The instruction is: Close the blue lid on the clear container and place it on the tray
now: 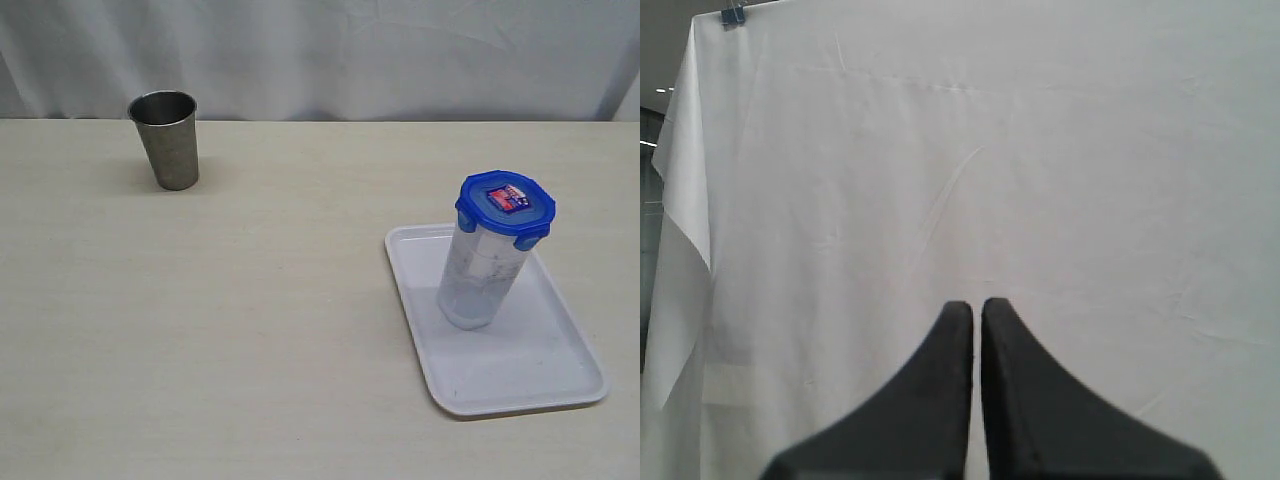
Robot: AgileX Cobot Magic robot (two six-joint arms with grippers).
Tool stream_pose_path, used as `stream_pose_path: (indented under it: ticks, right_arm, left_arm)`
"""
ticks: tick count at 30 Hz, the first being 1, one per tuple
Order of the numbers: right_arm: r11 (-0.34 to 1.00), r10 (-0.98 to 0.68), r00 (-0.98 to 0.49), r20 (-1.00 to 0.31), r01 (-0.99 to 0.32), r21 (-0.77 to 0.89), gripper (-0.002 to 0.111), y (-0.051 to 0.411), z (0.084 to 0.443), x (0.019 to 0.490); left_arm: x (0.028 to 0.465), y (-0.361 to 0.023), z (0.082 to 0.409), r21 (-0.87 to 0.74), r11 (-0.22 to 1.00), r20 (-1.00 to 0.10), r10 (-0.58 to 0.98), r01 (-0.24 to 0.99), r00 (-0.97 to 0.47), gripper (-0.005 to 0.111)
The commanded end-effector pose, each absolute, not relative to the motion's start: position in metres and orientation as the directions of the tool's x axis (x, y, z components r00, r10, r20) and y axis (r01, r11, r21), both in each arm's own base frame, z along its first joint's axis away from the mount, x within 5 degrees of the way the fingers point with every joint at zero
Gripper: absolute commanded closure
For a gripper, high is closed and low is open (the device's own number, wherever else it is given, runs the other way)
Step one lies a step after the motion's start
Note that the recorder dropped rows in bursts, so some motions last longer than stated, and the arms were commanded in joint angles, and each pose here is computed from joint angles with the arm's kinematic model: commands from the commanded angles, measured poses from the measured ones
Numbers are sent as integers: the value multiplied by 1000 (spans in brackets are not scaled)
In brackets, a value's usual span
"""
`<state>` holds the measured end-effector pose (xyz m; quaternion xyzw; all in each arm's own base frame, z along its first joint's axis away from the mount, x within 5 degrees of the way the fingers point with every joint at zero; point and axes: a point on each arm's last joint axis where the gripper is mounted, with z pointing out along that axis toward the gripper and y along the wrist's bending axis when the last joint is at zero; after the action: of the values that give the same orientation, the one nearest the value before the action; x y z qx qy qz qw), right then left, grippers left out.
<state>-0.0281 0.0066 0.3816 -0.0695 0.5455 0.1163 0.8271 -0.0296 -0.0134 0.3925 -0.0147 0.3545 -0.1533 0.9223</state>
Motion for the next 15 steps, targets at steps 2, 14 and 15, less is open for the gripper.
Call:
stream_pose_path:
  ticks: [2, 14, 15]
  right_arm:
    - [962, 122, 380, -917, -272, 15, 104, 7, 382, -30]
    - [962, 122, 380, -917, -272, 15, 104, 7, 382, -30]
    - [962, 122, 380, -917, -272, 15, 104, 7, 382, -30]
  left_arm:
    - [-14, -3, 375, -201, 974, -736, -221, 105, 640, 107]
    - [15, 1, 331, 67, 990, -884, 117, -126, 452, 107]
    - [17, 1, 328, 69, 990, -890, 118, -126, 441, 107]
